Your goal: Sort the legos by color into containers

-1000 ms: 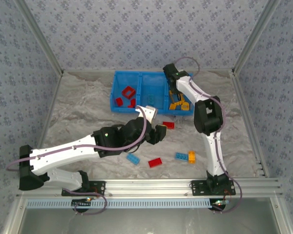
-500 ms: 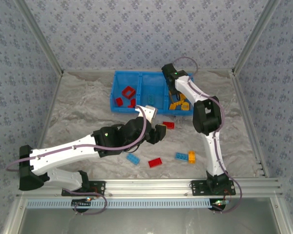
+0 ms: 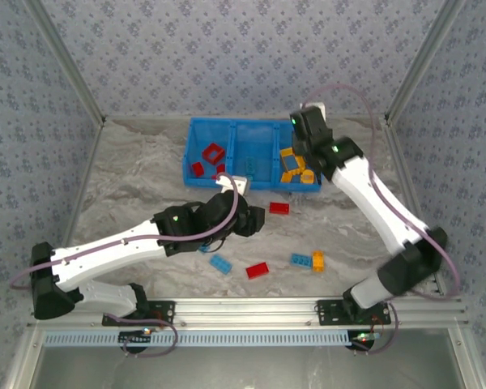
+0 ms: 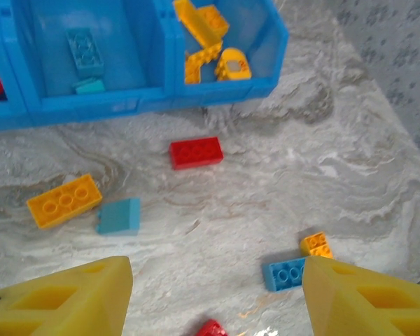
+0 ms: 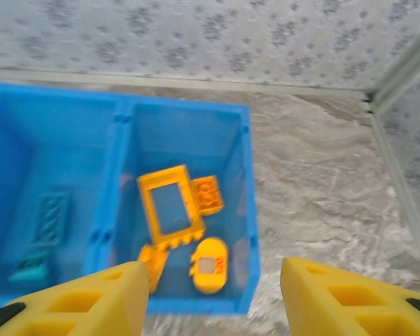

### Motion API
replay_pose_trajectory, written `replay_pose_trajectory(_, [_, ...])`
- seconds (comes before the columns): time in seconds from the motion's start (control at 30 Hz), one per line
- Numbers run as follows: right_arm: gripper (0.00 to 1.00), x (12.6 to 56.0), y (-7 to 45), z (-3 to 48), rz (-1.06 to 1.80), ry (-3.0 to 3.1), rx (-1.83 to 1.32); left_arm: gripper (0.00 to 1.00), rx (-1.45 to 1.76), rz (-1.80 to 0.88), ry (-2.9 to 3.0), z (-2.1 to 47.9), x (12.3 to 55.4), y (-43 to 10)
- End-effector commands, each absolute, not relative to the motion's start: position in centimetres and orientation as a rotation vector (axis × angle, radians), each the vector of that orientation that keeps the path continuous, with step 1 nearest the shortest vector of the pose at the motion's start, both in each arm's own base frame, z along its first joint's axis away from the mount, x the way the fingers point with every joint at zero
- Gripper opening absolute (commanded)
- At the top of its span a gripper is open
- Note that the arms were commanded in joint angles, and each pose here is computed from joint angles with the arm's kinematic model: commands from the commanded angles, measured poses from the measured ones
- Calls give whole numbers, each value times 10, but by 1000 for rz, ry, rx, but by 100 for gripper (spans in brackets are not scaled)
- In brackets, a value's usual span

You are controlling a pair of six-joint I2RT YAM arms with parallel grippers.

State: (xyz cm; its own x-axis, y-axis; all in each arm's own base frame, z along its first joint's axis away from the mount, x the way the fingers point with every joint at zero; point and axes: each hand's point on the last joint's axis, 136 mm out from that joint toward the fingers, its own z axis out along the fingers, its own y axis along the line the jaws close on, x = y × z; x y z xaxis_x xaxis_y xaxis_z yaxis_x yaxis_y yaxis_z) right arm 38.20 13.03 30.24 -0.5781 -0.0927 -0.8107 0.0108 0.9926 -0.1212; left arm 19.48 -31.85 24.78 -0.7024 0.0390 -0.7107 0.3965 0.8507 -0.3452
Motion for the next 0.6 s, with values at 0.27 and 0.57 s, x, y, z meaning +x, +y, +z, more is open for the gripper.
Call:
replay_pose_trajectory(0.27, [61,182,200,257,804,2271,-408,69,1057,-477,2451,149,129,-323])
replay_pose_trajectory(0.57, [72,107,189,258,1062,2356,-379,70,1498,-134,2407,68,113,-339])
